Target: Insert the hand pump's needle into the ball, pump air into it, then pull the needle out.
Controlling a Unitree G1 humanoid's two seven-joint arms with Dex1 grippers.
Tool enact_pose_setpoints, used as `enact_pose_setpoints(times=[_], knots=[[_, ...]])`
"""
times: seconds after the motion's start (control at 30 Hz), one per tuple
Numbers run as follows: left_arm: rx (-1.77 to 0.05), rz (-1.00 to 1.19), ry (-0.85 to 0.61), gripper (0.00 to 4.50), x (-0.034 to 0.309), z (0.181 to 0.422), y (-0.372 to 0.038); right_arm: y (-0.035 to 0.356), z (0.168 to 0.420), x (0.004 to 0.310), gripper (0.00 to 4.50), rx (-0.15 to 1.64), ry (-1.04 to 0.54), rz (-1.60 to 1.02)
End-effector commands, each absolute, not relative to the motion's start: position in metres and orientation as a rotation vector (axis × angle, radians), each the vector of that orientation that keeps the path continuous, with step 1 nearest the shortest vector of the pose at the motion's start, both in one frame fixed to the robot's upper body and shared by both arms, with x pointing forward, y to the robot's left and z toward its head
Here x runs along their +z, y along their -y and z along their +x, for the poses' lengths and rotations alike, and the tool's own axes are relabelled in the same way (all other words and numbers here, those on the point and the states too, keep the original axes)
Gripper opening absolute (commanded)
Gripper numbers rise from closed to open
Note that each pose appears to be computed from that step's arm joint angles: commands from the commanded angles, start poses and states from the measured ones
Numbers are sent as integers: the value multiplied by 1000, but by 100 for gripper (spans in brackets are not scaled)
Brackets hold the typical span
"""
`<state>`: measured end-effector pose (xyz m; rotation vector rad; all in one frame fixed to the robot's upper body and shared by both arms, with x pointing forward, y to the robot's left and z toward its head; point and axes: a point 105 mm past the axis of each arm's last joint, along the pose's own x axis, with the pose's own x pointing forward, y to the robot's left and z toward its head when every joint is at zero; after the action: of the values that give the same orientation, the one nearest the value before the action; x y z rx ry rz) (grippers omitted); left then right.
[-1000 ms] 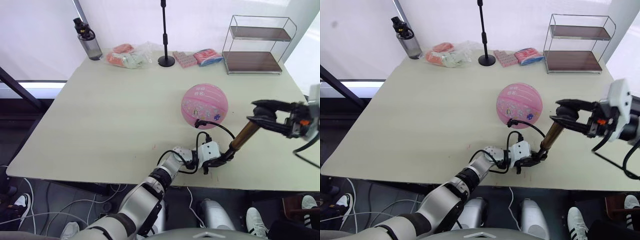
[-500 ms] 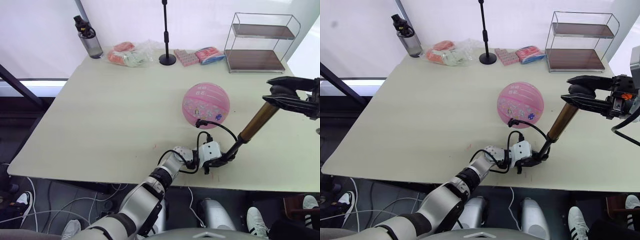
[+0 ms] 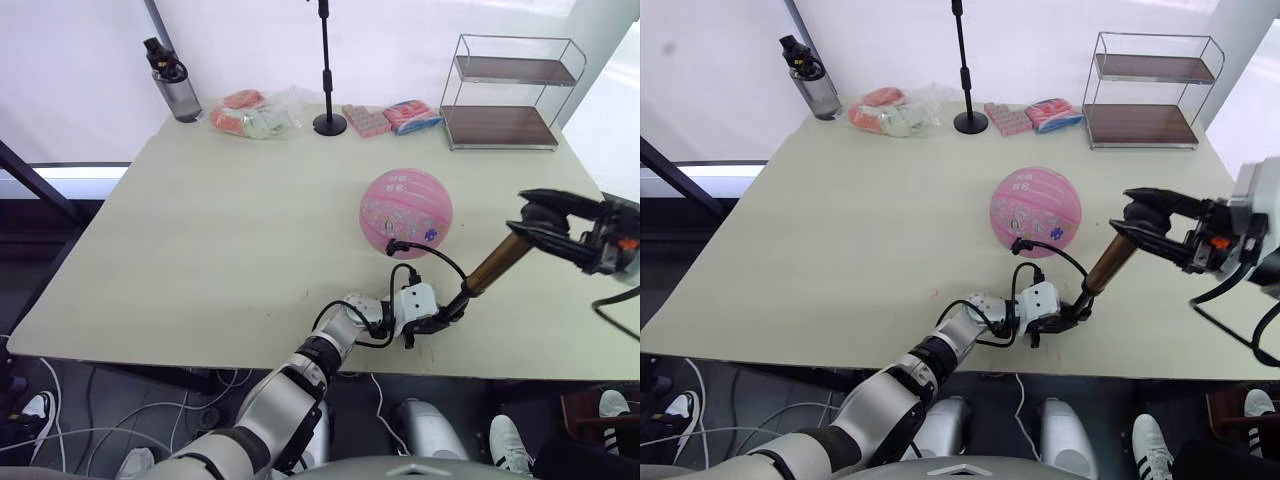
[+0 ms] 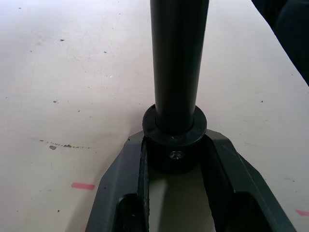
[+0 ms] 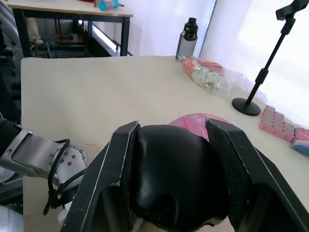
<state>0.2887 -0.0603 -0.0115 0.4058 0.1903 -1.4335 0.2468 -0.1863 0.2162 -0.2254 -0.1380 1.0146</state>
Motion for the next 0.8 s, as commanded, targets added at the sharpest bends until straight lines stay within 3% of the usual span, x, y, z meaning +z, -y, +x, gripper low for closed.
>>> enact_pose_setpoints(times=[0.03, 0.3, 0.47, 0.63, 0.8], knots=[[-1445, 433, -403, 100, -56, 269, 38, 173, 244, 166, 173, 1070, -13, -119], [-1444, 433, -403, 100, -56, 269, 38, 162, 242, 120, 173, 1054, -75, -3], [-1443, 431, -403, 100, -55, 270, 38, 154, 242, 112, 173, 1058, -76, 25], [-1441, 431, -402, 100, -55, 271, 39, 151, 249, 131, 173, 1041, 3, 48], [-1439, 430, -403, 100, -54, 271, 38, 158, 251, 180, 173, 1039, 137, 28]])
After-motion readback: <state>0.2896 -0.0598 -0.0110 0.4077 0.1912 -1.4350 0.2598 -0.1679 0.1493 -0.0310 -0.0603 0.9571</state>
